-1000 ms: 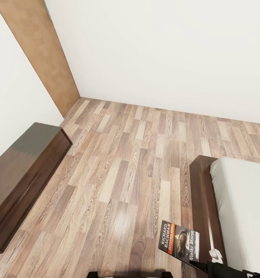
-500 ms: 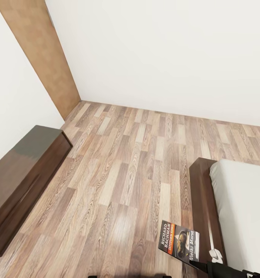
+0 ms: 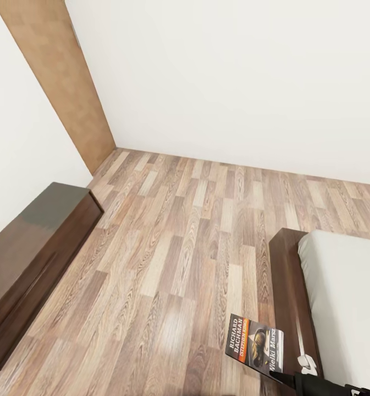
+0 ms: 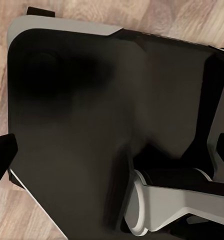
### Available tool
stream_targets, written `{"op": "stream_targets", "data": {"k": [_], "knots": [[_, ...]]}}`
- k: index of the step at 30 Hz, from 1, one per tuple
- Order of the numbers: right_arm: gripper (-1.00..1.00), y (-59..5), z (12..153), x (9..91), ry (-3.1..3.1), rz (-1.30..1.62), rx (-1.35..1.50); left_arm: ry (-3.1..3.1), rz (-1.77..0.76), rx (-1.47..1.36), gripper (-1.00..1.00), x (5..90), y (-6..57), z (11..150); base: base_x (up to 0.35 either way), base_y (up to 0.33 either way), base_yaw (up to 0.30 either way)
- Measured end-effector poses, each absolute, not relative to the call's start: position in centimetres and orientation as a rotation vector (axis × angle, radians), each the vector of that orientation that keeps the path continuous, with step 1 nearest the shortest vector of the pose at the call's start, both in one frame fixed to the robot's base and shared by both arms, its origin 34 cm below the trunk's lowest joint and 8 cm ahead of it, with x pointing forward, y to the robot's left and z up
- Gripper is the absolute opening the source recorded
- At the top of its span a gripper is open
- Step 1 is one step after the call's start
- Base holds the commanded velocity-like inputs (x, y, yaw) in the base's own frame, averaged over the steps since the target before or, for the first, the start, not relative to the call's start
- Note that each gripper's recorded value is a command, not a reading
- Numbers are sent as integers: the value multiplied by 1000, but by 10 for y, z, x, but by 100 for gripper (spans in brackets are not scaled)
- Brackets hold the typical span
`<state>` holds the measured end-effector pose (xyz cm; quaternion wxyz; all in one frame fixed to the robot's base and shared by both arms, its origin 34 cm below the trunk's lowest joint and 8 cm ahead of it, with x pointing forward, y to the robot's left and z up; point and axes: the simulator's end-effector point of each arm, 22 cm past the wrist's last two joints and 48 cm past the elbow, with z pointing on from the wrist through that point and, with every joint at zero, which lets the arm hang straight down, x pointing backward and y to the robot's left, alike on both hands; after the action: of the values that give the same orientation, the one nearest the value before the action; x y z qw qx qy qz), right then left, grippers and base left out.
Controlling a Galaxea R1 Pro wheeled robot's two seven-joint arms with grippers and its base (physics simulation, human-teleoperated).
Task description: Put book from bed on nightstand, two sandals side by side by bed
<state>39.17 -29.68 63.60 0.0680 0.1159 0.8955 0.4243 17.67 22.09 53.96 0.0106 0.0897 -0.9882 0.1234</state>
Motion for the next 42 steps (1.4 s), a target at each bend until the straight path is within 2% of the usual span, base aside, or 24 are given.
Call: {"op": "stream_targets", "data": {"k": [42], "knots": [[-100,-297,654,413,2640,1265,303,-3150,402,273,100,204,221,544,0,0,0]]}}
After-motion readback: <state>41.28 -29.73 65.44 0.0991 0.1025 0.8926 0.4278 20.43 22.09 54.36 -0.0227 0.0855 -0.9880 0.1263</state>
